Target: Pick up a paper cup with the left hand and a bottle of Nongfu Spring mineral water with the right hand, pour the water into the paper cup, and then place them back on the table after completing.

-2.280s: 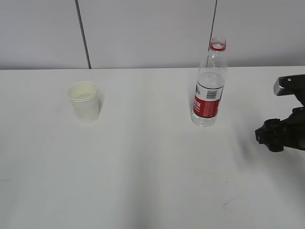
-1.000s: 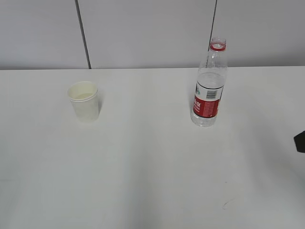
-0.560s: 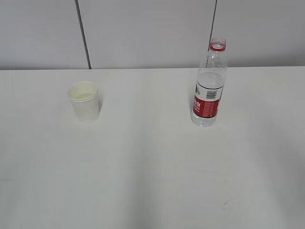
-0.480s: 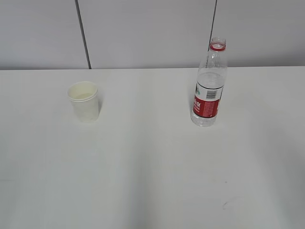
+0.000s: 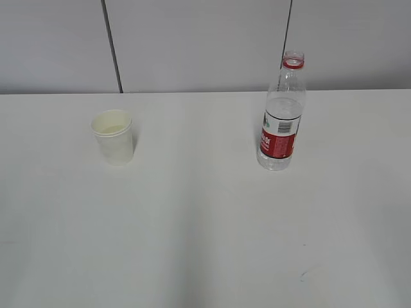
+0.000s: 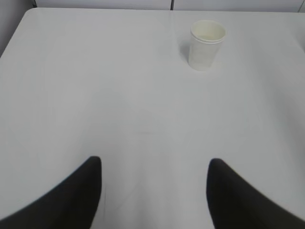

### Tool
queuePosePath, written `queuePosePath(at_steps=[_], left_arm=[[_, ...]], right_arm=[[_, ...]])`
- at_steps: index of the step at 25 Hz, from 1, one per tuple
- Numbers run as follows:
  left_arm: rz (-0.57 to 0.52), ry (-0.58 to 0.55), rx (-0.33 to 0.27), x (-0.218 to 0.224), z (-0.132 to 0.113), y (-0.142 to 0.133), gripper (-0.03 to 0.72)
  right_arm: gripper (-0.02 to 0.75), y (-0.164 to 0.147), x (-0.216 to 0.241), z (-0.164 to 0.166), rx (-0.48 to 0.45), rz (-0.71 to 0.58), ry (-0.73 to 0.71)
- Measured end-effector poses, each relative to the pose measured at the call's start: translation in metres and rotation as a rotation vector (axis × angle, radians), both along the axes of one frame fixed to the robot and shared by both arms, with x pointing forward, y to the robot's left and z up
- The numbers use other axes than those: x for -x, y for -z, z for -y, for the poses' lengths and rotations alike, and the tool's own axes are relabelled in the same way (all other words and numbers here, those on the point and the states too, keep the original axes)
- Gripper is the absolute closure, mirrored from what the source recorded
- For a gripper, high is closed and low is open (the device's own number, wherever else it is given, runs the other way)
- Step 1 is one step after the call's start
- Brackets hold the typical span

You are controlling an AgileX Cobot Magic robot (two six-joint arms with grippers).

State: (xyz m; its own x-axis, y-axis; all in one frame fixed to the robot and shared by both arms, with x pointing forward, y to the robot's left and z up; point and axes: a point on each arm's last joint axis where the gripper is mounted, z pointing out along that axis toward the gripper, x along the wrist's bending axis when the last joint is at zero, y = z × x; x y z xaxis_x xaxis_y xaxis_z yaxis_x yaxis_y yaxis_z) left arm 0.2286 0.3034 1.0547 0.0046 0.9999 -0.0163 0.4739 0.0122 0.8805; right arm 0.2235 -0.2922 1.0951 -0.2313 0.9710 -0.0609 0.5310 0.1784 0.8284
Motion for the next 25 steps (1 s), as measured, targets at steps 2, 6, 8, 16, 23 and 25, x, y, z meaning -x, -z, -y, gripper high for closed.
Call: queuePosePath(at_steps=[2, 6, 8, 16, 23, 25], left_arm=[[0.0, 0.0, 0.0, 0.0, 0.0, 0.0, 0.251], [0.0, 0.0, 0.0, 0.0, 0.0, 0.0, 0.251], [0.0, 0.001, 0.001, 0.0, 0.0, 0.0, 0.251], [0.0, 0.001, 0.001, 0.0, 0.0, 0.0, 0.251], [0.0, 0.001, 0.001, 0.0, 0.0, 0.0, 0.251], [0.0, 0.001, 0.001, 0.0, 0.0, 0.0, 0.251]], right_arm=[[0.224, 0.006, 0.011, 0.001, -0.004, 0.045, 0.0], [0.224, 0.019, 0.022, 0.002, -0.006, 0.079, -0.001], [0.224, 0.022, 0.022, 0.002, -0.002, 0.072, 0.001], [0.224, 0.042, 0.005, 0.001, 0.002, 0.048, 0.01], [0.224, 0.053, -0.002, 0.001, 0.0, 0.03, 0.011], [0.224, 0.053, -0.003, 0.001, 0.007, 0.033, 0.015]])
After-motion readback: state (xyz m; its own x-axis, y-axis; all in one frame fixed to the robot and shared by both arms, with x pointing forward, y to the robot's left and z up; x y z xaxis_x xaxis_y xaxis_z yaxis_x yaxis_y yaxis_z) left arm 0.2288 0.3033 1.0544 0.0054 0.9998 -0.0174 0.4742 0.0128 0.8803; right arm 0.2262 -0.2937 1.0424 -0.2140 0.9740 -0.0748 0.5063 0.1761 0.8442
